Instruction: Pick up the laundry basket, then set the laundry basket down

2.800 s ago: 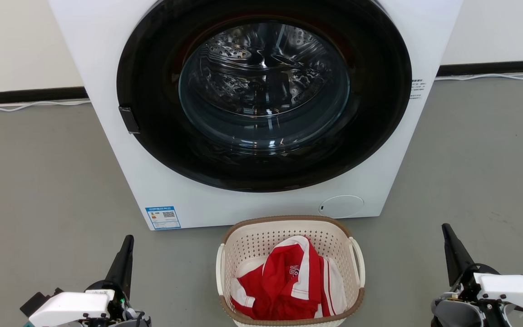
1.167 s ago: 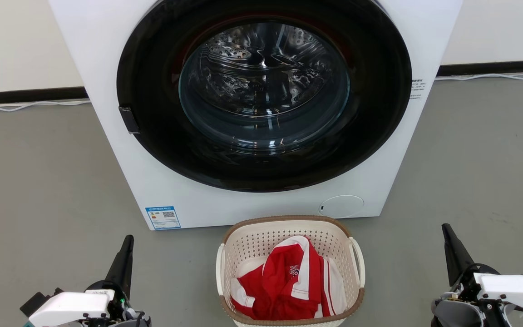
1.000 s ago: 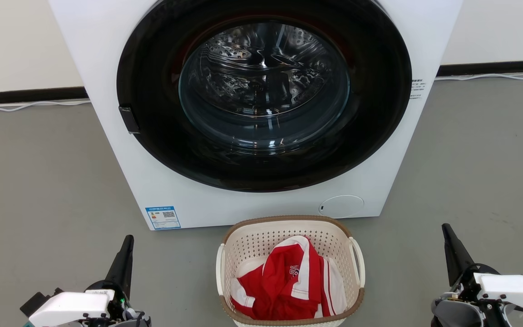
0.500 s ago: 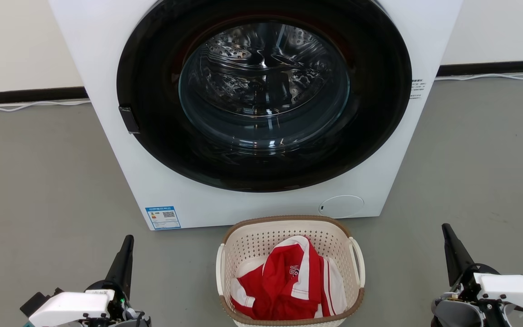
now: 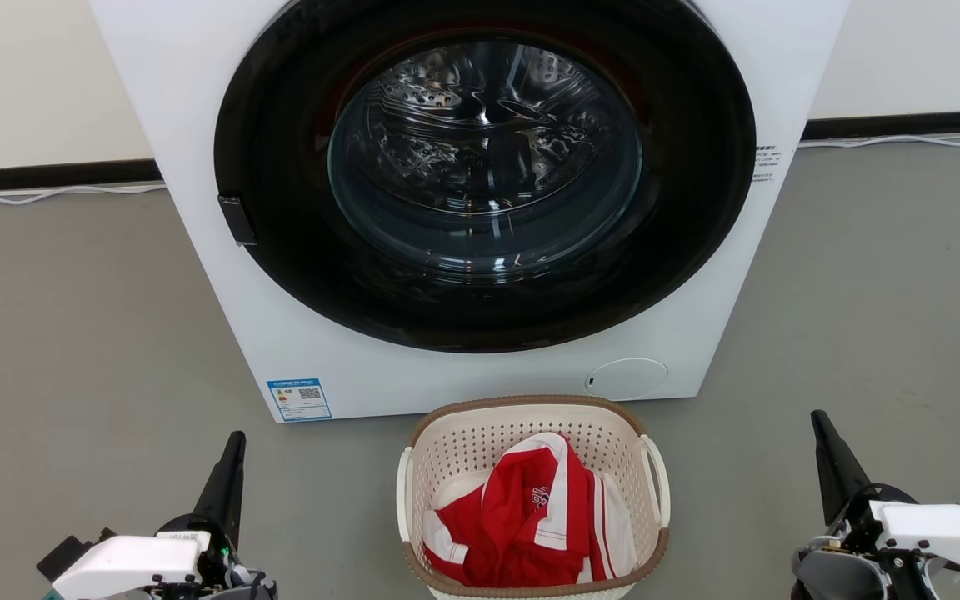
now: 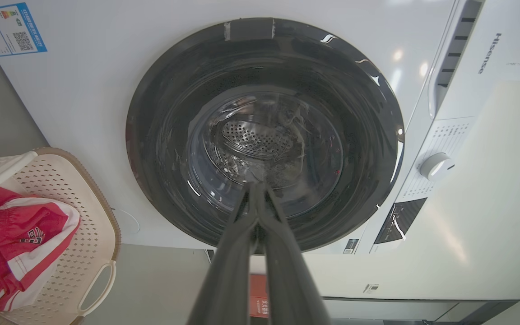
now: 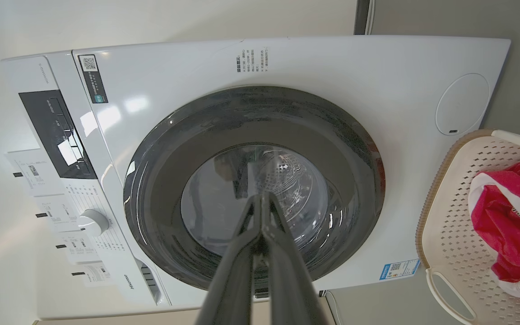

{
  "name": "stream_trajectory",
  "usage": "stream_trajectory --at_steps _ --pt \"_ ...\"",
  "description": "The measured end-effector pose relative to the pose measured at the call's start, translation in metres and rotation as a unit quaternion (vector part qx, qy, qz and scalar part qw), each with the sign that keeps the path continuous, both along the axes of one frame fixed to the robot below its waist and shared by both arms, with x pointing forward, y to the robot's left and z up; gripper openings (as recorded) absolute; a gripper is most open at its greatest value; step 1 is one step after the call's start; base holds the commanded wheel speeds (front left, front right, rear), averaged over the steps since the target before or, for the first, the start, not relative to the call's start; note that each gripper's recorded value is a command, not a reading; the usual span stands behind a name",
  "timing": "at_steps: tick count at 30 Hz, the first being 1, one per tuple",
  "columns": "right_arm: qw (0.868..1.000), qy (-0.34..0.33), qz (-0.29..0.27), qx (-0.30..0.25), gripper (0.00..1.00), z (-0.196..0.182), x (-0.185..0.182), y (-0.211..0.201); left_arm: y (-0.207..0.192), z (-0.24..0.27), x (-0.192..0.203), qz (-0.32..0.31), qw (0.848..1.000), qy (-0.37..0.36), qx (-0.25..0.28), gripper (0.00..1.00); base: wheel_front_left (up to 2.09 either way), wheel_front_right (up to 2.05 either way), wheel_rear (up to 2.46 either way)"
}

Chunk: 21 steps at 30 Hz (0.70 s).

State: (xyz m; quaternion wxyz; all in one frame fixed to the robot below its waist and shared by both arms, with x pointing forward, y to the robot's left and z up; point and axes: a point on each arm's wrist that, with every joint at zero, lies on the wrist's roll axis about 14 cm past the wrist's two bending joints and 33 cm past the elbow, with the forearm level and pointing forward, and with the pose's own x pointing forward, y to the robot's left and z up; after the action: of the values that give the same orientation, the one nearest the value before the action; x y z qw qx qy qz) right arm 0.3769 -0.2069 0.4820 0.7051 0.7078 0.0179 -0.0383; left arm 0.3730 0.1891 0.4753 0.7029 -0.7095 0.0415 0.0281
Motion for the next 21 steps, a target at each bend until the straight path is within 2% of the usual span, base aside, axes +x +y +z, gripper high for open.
stream_trajectory --at_steps 21 --pt "1.000 0.000 0.000 0.000 0.00 0.0000 0.0000 0.0000 0.0000 0.0000 0.0000 0.000 1.000 0.000 0.000 0.00 0.00 0.00 0.00"
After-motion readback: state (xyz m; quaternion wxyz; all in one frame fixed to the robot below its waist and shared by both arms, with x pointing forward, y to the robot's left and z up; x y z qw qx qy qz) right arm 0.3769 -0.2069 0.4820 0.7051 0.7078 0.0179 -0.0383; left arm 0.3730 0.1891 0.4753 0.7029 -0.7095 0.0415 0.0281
